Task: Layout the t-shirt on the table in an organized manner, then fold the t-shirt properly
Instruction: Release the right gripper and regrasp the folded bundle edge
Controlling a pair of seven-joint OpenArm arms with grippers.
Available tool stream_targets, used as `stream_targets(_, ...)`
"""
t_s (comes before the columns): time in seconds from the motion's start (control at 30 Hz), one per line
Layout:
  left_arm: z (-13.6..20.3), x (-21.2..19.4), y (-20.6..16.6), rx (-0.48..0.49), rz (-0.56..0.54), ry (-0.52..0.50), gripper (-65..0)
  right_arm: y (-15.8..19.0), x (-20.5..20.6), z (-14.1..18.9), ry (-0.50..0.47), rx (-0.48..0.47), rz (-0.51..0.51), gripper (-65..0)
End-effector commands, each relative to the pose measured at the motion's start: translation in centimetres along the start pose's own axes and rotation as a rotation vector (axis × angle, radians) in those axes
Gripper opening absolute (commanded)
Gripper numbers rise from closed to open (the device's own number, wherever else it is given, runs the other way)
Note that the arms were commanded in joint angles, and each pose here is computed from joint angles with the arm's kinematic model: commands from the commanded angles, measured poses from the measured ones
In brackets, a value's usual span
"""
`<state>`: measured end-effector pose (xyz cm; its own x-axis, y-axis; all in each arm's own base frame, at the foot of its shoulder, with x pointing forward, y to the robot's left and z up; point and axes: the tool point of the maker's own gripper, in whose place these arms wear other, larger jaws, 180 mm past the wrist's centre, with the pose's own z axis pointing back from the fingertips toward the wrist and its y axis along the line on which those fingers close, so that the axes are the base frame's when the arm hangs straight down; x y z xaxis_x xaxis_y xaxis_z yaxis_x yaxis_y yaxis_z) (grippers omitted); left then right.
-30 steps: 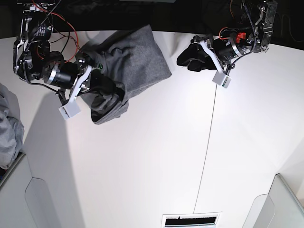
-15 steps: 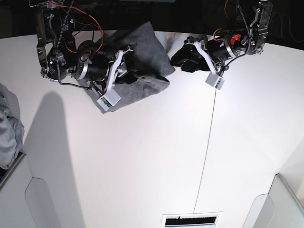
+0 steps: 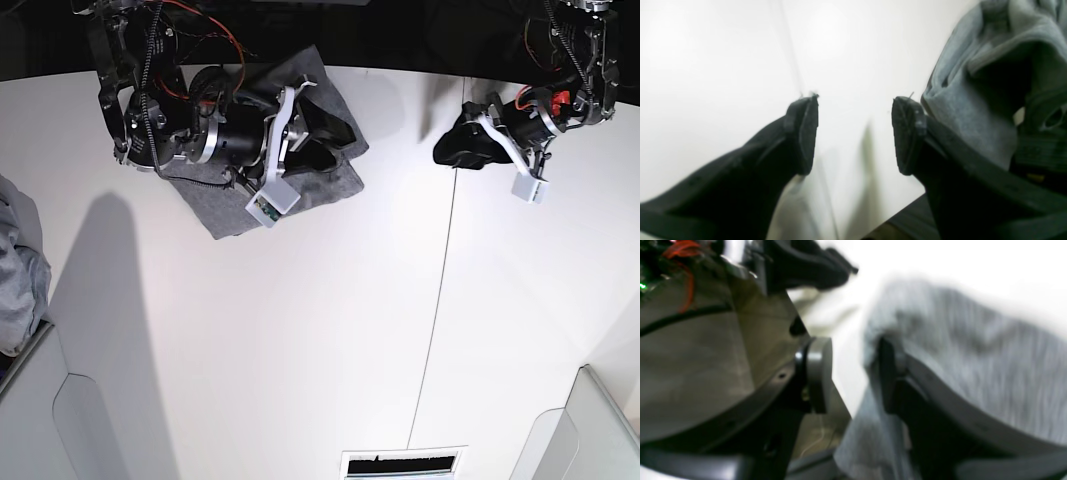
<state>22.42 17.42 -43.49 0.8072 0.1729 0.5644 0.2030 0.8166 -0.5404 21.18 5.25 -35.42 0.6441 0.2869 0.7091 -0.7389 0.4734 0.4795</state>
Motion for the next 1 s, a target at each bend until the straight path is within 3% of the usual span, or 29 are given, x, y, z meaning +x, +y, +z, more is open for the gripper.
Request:
stream_targets(0.0,0.7,1.5,-0.1,-0.018,-0.009,-0.040,-27.9,0.4,2.4,0.2,-0.065,0.011,0.043,-41.2)
stream_targets(0.13,1.7,2.4,-0.3,-0.044,-0.011,-0.041,-28.1,-0.4,5.7,0.1,-0.116,-0.031,0.092,-41.3)
stream_targets(0.3,2.6,4.2,-3.3,-0.094,-0.099,-0.080,-28.1,-2.1,9.9,1.0,-0.222,-0.094,0.092,-42.0)
stream_targets(0.37,3.1,4.9,-4.8,-0.111,-0.152,-0.091,-28.1,-3.3,10.7,1.3,-0.235,-0.138,0.088,-47.6)
stream_targets(0.47,3.8,5.1,-6.8,-0.138,-0.207,-0.100,-28.1,-5.8,10.7,2.2,-0.223,-0.228,0.081,-55.3)
stream_targets(0.7,4.4,2.6,-11.3,-0.249,-0.196,-0.078,-28.1,-11.3,8.7,5.5,-0.202,-0.369,-0.007,-55.2)
stream_targets(0.83,3.3,-1.1,-14.4,-0.333,-0.132,-0.017,-28.1,-14.2,7.5,9.0,-0.195,-0.469,-0.040,-55.3)
stream_targets(0.97,1.6,-4.0,-18.1,-0.411,-0.097,0.029,-28.1,-15.4,6.7,10.9,-0.182,-0.500,-0.054,-55.9)
